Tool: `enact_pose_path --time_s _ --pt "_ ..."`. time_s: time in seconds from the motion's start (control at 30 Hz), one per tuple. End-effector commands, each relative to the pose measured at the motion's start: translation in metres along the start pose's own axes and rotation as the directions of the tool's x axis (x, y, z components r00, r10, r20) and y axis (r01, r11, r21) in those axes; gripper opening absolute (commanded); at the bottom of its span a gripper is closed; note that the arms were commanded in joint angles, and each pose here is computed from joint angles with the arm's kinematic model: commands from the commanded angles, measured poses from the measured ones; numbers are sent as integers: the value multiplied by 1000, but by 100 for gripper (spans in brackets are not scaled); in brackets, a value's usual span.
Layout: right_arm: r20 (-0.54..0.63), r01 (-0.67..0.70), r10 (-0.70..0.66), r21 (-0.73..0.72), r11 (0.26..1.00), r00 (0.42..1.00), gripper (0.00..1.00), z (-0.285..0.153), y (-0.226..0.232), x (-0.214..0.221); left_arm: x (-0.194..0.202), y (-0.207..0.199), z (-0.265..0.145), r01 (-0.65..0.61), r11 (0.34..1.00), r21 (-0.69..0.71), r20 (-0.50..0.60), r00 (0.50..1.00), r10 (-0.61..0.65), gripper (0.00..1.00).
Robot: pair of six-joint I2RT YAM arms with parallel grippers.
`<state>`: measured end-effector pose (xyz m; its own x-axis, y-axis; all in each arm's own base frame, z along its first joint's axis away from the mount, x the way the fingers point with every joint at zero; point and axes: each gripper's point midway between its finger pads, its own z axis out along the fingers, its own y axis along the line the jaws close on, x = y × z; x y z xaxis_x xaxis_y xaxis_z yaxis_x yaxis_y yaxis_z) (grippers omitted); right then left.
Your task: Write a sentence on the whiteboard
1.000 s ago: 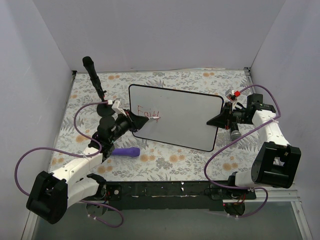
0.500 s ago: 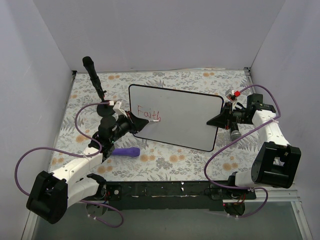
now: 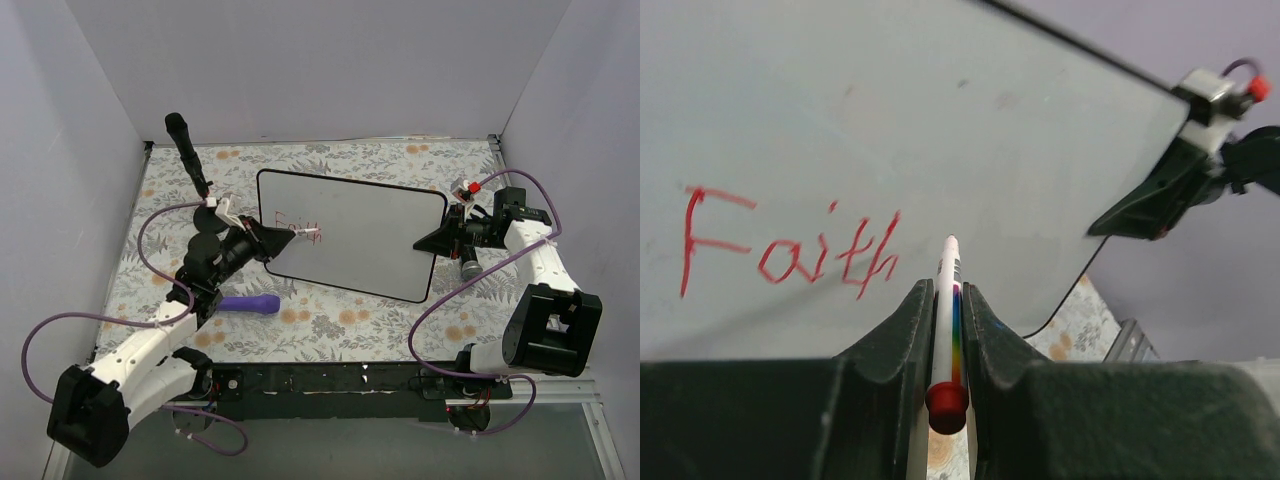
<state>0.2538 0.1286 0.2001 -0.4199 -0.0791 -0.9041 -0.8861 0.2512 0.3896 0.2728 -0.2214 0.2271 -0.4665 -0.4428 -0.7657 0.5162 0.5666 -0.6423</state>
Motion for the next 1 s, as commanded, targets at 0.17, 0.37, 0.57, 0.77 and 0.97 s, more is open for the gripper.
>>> enact_pose_path --time_s 0.17,0.37,0.57,0.77,0.97 --pt "-12 87 -87 16 996 996 1 -1 1 -5 -60 -48 -26 -71 996 57 137 989 62 0" --pt "-11 77 -76 17 997 997 1 -1 1 -4 -50 -46 -32 -48 997 59 114 993 41 0" --pt "-11 81 -81 19 997 997 1 -1 3 -4 -33 -44 -38 -41 996 76 72 997 35 0" --pt "-10 81 -81 33 996 997 1 -1 2 -3 -18 -40 -42 -38 996 82 50 998 34 0" --pt "-12 74 -74 33 997 997 1 -1 0 -1 -10 -38 -41 -41 996 79 37 999 38 0"
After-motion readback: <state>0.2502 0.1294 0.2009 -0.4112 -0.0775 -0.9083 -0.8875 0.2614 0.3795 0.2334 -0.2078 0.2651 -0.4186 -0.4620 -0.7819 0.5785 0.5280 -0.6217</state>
